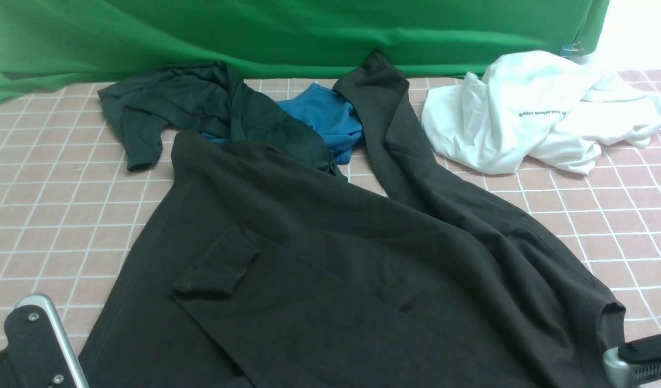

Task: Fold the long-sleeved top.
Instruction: Use your right arm to clamp the cuff farthest to him

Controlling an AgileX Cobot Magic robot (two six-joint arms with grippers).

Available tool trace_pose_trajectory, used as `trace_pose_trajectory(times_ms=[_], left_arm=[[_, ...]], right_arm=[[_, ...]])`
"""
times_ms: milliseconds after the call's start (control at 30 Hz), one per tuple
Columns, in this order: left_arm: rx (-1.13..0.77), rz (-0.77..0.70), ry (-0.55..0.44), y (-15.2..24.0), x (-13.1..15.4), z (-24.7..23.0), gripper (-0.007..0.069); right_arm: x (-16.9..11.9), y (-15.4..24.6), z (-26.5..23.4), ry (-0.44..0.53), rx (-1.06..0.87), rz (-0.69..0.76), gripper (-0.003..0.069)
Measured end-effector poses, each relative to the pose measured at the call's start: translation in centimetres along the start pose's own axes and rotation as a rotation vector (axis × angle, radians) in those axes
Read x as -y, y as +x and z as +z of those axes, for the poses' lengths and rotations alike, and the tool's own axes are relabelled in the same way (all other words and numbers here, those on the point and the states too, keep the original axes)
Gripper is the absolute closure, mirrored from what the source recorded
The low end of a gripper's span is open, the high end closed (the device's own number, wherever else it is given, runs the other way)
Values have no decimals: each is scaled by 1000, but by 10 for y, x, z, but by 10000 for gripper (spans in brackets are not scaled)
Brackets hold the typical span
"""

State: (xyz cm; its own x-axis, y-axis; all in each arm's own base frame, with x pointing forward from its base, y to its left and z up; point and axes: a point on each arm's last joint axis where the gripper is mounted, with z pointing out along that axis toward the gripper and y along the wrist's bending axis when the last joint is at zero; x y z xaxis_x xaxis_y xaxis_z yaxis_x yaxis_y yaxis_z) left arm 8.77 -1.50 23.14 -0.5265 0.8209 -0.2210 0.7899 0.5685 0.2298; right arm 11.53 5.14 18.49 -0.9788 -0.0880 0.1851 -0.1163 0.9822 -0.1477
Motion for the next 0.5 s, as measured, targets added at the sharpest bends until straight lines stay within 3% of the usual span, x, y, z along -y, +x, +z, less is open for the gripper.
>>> trace_pose_trajectory(times_ms=[167,233,333,467,500], left_arm=[[-15,0,15,1,1,0,589],[-18,0,19,2,2,0,589],[-20,0,20,2,2,0,589],[-11,0,11,1,1,0,589],[-4,0,4,0,0,0,589]], right_arm=[[-1,-8,-25,-32,90,-29,171],[-2,-14,-44,-60,166,-24,120],[-6,-29,-79,-125,344,-27,118],[-15,-72,-124,-217,559,-71,231],[-18,-100,-138,-235,629,-84,271]])
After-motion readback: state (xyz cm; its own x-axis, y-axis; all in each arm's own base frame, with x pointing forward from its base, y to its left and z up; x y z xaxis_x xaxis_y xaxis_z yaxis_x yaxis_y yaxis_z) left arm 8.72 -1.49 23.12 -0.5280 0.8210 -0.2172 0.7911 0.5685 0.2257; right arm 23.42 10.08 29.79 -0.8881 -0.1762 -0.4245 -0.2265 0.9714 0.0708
